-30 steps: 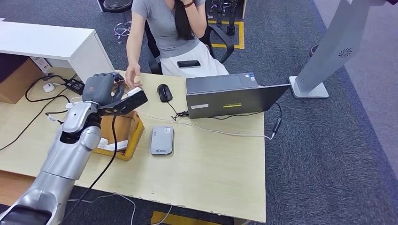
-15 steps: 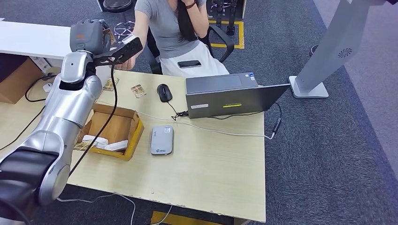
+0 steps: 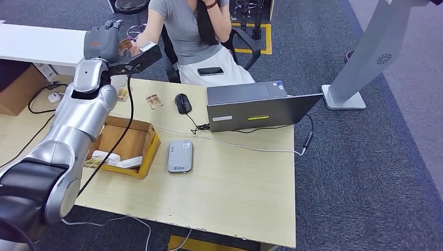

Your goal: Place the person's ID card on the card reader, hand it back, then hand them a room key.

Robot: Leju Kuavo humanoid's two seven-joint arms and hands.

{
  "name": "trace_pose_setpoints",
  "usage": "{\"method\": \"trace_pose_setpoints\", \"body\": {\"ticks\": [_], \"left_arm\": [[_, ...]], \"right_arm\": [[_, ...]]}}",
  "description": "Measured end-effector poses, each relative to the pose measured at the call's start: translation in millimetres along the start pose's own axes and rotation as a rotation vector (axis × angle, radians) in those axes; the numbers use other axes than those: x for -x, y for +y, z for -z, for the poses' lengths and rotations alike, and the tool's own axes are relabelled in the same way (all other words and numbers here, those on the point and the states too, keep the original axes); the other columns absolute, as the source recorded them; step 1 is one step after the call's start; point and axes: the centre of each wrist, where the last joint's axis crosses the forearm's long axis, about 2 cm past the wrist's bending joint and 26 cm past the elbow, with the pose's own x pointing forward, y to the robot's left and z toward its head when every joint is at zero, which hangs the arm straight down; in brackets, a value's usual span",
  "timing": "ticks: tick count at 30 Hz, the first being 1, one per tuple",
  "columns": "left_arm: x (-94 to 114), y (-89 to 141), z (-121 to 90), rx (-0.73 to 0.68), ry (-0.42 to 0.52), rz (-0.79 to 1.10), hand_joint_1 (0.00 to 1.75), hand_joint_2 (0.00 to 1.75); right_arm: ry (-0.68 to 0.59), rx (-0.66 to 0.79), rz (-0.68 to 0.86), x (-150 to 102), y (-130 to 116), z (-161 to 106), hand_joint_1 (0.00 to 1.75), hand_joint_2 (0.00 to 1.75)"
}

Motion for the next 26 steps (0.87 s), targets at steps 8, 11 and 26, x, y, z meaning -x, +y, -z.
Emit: {"method": "trace_pose_setpoints", "body": {"ticks": [8,11,26], "left_arm": [[2.5,-6.8,-3.8,0.018,0.006,-0.003,0.0,1.75],[3.7,-7.9,-4.5,0.02,0.007,-0.002,0.0,1.75],[7.1,-22.6,-24.7,-0.012,-0.066,-0.087,0.0,1.75]], "right_arm": [[0.003,0.0,0.0,0.0,0.0,0.0,0.0,1.75],[0.003,0.0,0.0,0.1,0.0,0.0,0.0,1.75],[0.003,0.001,0.006,0.4,0.1,0.0,0.0,1.75]]}}
